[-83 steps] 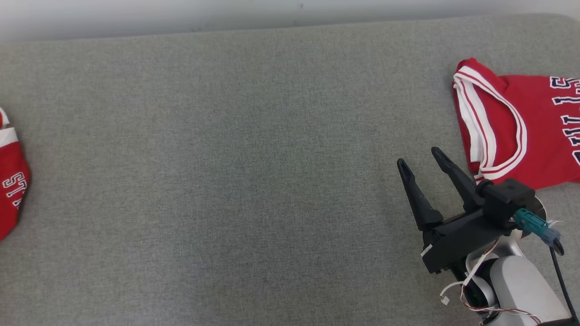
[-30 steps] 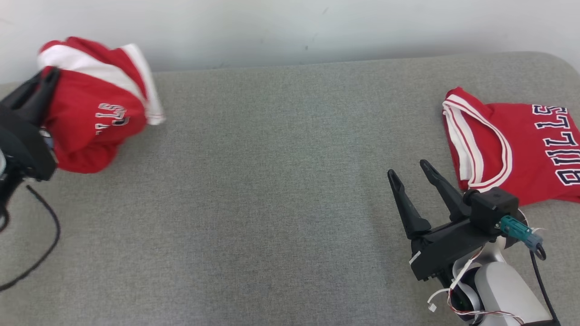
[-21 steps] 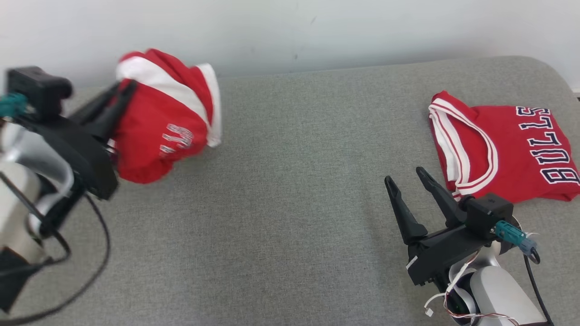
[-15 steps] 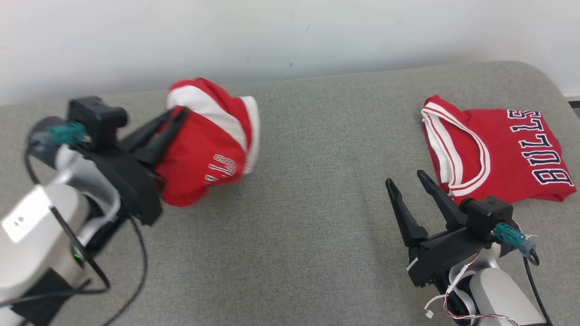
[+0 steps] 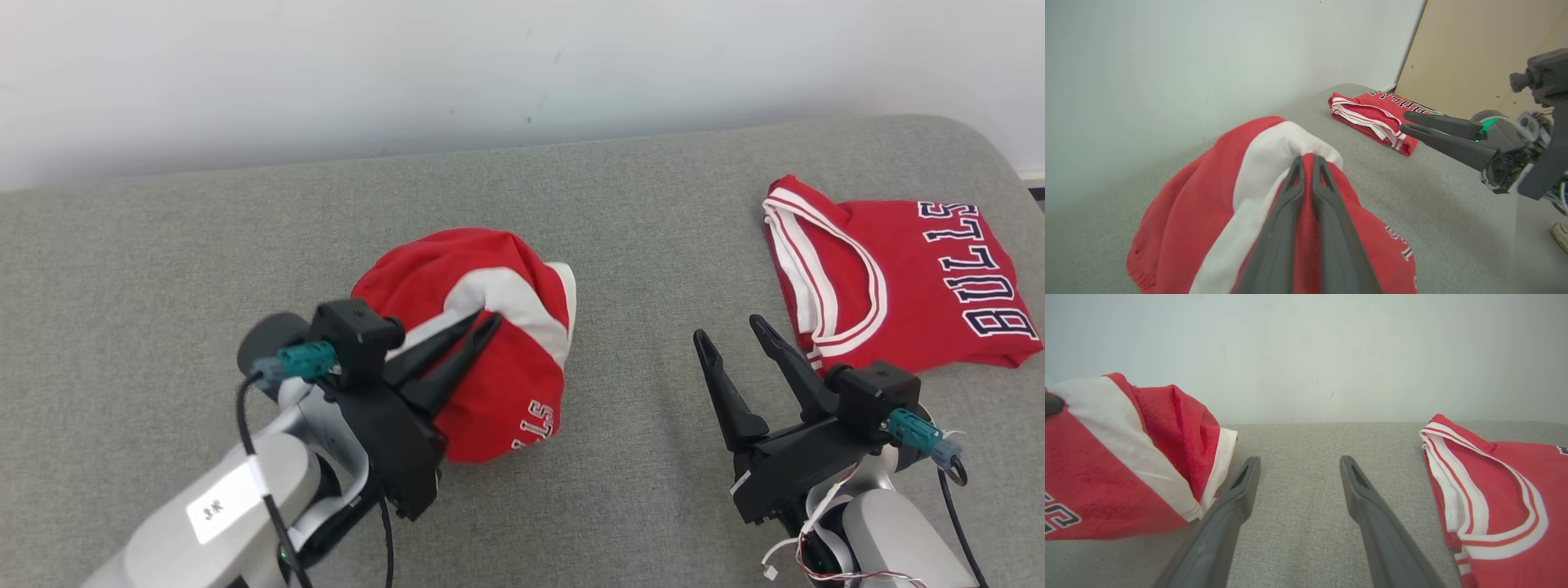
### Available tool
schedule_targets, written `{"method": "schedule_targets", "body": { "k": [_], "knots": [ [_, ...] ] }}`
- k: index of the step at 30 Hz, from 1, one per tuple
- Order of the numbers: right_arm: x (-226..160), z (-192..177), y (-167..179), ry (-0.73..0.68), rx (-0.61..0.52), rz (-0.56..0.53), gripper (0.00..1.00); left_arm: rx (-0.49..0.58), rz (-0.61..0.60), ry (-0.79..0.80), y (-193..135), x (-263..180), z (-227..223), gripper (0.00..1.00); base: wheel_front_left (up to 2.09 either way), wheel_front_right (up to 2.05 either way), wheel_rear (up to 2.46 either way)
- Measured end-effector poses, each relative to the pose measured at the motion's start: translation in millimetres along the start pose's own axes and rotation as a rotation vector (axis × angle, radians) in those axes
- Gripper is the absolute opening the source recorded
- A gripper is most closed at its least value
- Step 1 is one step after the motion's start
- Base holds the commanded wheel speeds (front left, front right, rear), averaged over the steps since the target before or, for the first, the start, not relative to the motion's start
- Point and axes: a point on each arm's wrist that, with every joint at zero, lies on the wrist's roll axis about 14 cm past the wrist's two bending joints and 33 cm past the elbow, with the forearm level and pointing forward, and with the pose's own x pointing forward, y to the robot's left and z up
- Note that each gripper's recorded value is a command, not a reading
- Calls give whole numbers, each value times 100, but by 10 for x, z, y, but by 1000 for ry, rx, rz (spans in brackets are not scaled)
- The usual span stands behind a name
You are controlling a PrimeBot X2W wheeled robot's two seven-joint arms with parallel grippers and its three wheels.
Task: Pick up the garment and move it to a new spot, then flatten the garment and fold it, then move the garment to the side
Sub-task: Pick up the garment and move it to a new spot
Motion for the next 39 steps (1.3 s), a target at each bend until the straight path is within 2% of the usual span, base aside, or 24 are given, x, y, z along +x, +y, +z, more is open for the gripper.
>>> {"method": "schedule_targets", "body": {
  "k": [13,17,18,19,20,33,39],
  "knots": [
    [35,-46,111,12,9,30,100,-130,-24,113,-399,-34,-666,0,0,0,0],
    [39,-49,133,13,10,37,100,-144,-12,120,-410,-37,-762,0,0,0,0],
    [39,-47,135,13,11,38,100,-143,-4,123,-398,-40,-783,21,0,0,0],
    [38,-47,139,13,11,39,100,-141,-2,128,-403,-41,-806,49,0,0,0],
    [37,-46,143,13,11,40,100,-142,2,127,-402,-41,-813,100,0,0,0],
    [25,-16,226,-3,21,59,100,-79,157,-69,-79,-204,-298,100,0,0,0],
    [24,18,269,-13,22,70,100,-77,321,-136,224,-452,-169,100,0,0,0]
  ]
}}
